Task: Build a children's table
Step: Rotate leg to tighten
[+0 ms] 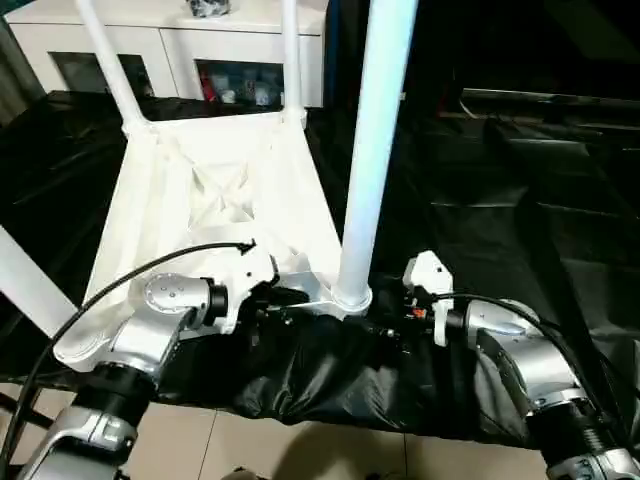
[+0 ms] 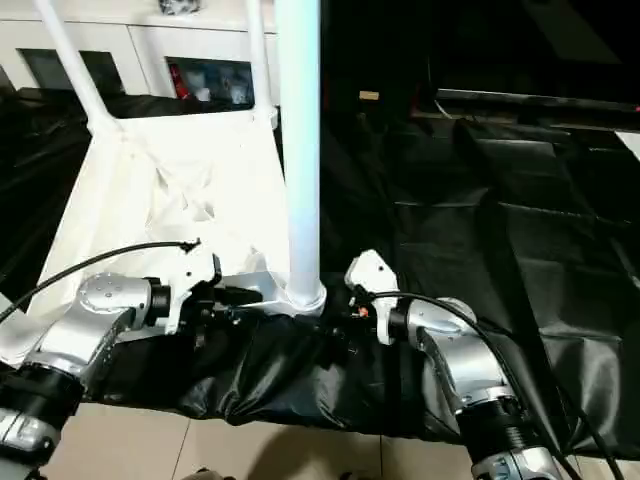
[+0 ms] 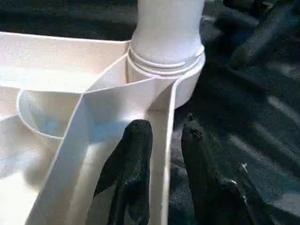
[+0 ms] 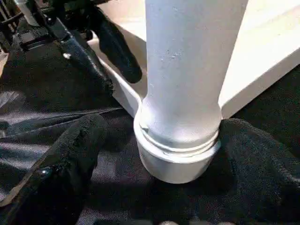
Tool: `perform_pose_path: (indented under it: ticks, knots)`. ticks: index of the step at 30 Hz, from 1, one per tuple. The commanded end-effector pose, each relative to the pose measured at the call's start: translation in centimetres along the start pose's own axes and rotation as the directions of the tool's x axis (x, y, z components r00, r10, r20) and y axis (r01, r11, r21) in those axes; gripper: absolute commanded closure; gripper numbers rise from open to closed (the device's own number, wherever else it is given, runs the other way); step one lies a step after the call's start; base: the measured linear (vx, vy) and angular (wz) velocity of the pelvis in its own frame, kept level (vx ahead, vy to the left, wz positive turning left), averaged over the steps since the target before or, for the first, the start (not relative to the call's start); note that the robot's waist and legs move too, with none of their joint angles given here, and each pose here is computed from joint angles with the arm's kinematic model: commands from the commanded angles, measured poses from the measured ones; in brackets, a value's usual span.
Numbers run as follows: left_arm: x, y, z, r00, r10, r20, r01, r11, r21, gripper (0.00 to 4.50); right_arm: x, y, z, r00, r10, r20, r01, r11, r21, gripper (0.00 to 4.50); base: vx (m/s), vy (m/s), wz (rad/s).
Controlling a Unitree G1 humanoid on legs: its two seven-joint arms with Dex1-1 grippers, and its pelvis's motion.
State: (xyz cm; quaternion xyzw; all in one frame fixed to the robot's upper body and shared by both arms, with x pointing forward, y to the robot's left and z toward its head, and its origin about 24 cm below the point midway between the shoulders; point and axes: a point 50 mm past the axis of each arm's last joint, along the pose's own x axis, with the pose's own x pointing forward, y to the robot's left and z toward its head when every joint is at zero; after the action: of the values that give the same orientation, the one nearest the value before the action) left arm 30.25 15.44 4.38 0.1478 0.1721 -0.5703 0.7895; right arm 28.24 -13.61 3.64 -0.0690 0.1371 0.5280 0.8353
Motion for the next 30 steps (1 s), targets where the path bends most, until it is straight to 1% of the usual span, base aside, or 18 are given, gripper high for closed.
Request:
perform_pose_path:
  ticks: [1, 4, 5, 8, 10, 14, 16, 21, 22, 23, 24, 26, 28, 30]
  knots:
    - [-0.3, 0.2, -0.8, 0.998, 0.013, -0.054, -0.013, 1.0, -0.003, 3.19, 0.2, 0.2, 0.4, 1.0, 0.021, 0.005, -0.021, 1.0, -0.016, 0.21, 0.0, 0.0, 0.0]
    - [-0.5, 0.3, -1.0, 0.998, 0.005, -0.066, -0.006, 1.0, -0.008, 3.19, 0.2, 0.3, 0.3, 1.0, 0.027, 0.002, -0.027, 0.999, -0.018, 0.21, 0.0, 0.0, 0.0]
    - [-0.5, 0.3, -1.0, 0.998, 0.003, -0.07, -0.003, 1.0, -0.005, 3.46, 0.2, 0.3, 0.3, 1.0, 0.028, 0.002, -0.028, 0.999, -0.018, 0.21, 0.0, 0.0, 0.0]
    - [-0.8, 0.2, -1.2, 0.996, -0.024, -0.092, 0.024, 1.0, 0.003, 3.54, 0.3, 0.4, 0.3, 0.999, 0.032, 0.002, -0.032, 0.999, -0.02, 0.21, 0.0, 0.0, 0.0]
    - [-0.9, 0.2, -1.4, 0.994, -0.037, -0.102, 0.038, 0.999, 0.006, 3.89, 0.2, 0.4, 0.3, 0.999, 0.032, 0.002, -0.032, 0.999, -0.021, 0.21, 0.0, 0.0, 0.0]
    - [-1.1, 0.0, -1.6, 0.99, -0.07, -0.123, 0.071, 0.997, 0.007, 4.07, 0.2, 0.4, 0.3, 0.999, 0.032, 0.0, -0.032, 0.999, -0.023, 0.21, 0.0, 0.0, 0.0]
    - [-1.1, 0.0, -1.7, 0.99, -0.074, -0.124, 0.075, 0.997, 0.002, 4.42, 0.2, 0.3, 0.3, 0.999, 0.032, 0.0, -0.032, 0.999, -0.023, 0.21, 0.0, 0.0, 0.0]
    - [-1.1, 0.0, -1.7, 0.989, -0.08, -0.124, 0.081, 0.997, -0.003, 4.48, 0.3, 0.3, 0.3, 0.999, 0.037, -0.002, -0.037, 0.999, -0.025, 0.21, 0.0, 0.0, 0.0]
    - [-1.1, 0.0, -1.6, 0.99, -0.08, -0.119, 0.081, 0.997, -0.004, 4.48, 0.4, 0.3, 0.4, 0.999, 0.046, 0.008, -0.046, 0.999, 0.002, 0.21, 0.0, 0.0, 0.0]
    - [-1.1, 0.0, -1.6, 0.99, -0.081, -0.119, 0.081, 0.997, -0.004, 4.48, 0.4, 0.3, 0.4, 0.999, 0.047, 0.009, -0.047, 0.999, 0.006, 0.21, 0.0, 0.0, 0.0]
    - [-1.1, 0.0, -1.5, 0.99, -0.081, -0.119, 0.081, 0.997, -0.003, 4.49, 0.5, 0.2, 0.5, 0.998, 0.052, 0.017, -0.053, 0.998, 0.028, 0.1, 0.0, 0.0, 0.0]
    - [-1.1, 0.1, -1.5, 0.99, -0.082, -0.119, 0.082, 0.997, -0.003, 4.49, 0.9, 0.1, 0.8, 0.999, 0.046, 0.012, -0.046, 0.999, -0.001, 0.1, 0.0, 0.0, 0.0]
    - [-1.0, 0.0, -1.4, 0.99, -0.085, -0.115, 0.085, 0.996, -0.005, 4.49, 1.5, 0.2, 1.5, 0.998, 0.044, 0.042, -0.042, 0.998, -0.04, 0.1, 0.0, 0.0, 0.0]
    - [-0.8, -0.1, -1.3, 0.99, -0.085, -0.11, 0.086, 0.996, 0.0, 4.49, 1.7, -0.1, 1.8, 0.998, 0.013, 0.053, -0.01, 0.998, -0.068, 0.1, 0.0, 0.0, 0.0]
